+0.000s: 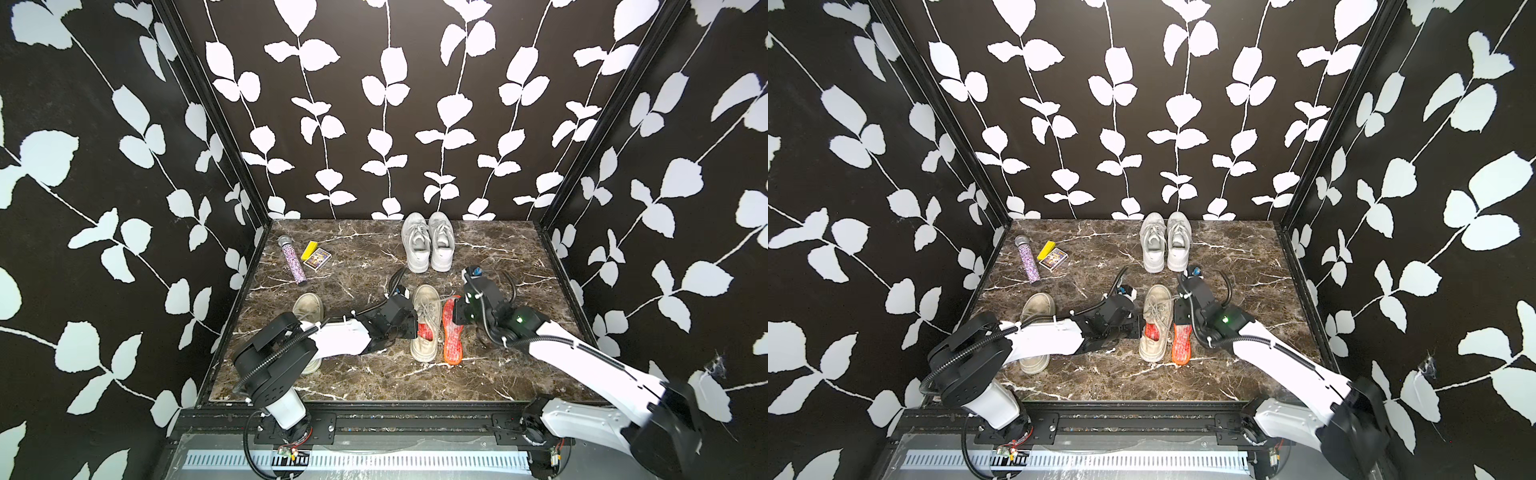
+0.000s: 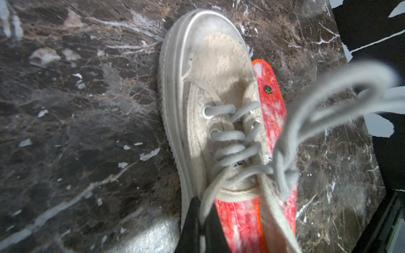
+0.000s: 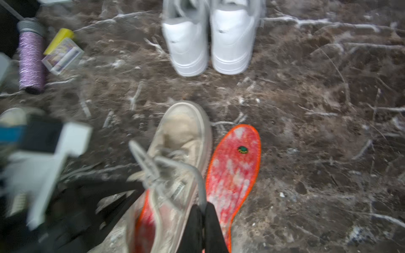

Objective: Remove the insole from the shoe
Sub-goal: Untie the shoelace on the shoe.

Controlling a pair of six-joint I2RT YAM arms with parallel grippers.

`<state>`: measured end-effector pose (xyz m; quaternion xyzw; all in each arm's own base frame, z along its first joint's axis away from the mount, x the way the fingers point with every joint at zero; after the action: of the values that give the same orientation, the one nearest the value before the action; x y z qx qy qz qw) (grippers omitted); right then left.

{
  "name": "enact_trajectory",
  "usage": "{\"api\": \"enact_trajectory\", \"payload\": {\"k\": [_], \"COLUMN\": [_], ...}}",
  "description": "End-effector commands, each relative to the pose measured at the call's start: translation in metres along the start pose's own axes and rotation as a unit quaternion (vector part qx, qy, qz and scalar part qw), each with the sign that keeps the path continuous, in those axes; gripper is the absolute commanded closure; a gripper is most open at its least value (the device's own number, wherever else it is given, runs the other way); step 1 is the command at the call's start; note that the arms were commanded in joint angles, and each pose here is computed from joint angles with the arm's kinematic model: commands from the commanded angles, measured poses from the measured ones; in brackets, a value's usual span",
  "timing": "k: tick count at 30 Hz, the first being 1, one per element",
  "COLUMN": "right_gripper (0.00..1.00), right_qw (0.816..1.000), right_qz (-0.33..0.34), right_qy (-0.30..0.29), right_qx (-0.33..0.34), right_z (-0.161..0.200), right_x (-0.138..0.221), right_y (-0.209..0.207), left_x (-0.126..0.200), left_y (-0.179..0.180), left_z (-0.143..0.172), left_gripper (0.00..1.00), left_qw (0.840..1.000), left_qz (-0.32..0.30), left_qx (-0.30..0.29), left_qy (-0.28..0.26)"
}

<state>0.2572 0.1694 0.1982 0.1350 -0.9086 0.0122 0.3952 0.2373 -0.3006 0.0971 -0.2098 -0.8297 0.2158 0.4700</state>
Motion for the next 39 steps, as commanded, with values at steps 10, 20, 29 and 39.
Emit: {"api": "enact_trajectory", "payload": {"k": [10, 20, 29, 39], "right_gripper": [0.47, 0.51, 0.61, 0.68], "right_qw": [0.997, 0.989, 0.988, 0.986], "right_qz": [-0.032, -0.125, -0.121, -0.112], "right_qy": [0.068, 0.081, 0.092, 0.111], "right_qx": [-0.012, 0.016, 0.039, 0.052], "right_z": [0.004, 0.025, 0.039, 0.052], "right_x": [-0.032, -0.030, -0.039, -0.048], "right_y": [0.007, 0.038, 0.052, 0.055], "left_x": [0.013, 0.009, 0.007, 0.007], "left_y": [0.013, 0.010, 0.010, 0.010], "left_z": [0.005, 0.006, 0.007, 0.008], "left_gripper": [1.00, 1.00, 1.00, 1.00], "left_qw": [1.000, 1.000, 1.000, 1.000], "left_qz": [-0.005, 0.000, 0.001, 0.008], "left_qx": [0.008, 0.002, 0.001, 0.009], "left_qy": [-0.010, -0.003, 0.002, -0.001]}}
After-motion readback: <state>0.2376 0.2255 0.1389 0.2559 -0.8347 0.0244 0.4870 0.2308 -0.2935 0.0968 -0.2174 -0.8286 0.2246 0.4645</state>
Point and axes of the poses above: each gripper's point midway between its finger pads, its own x axis back along the fingers, its own y axis along the line the jaws close on, z = x × y, the point moved 5 cm from there along x, back along the fingers, and after that the axes turned 9 degrees about x, right-handed, at the moved point
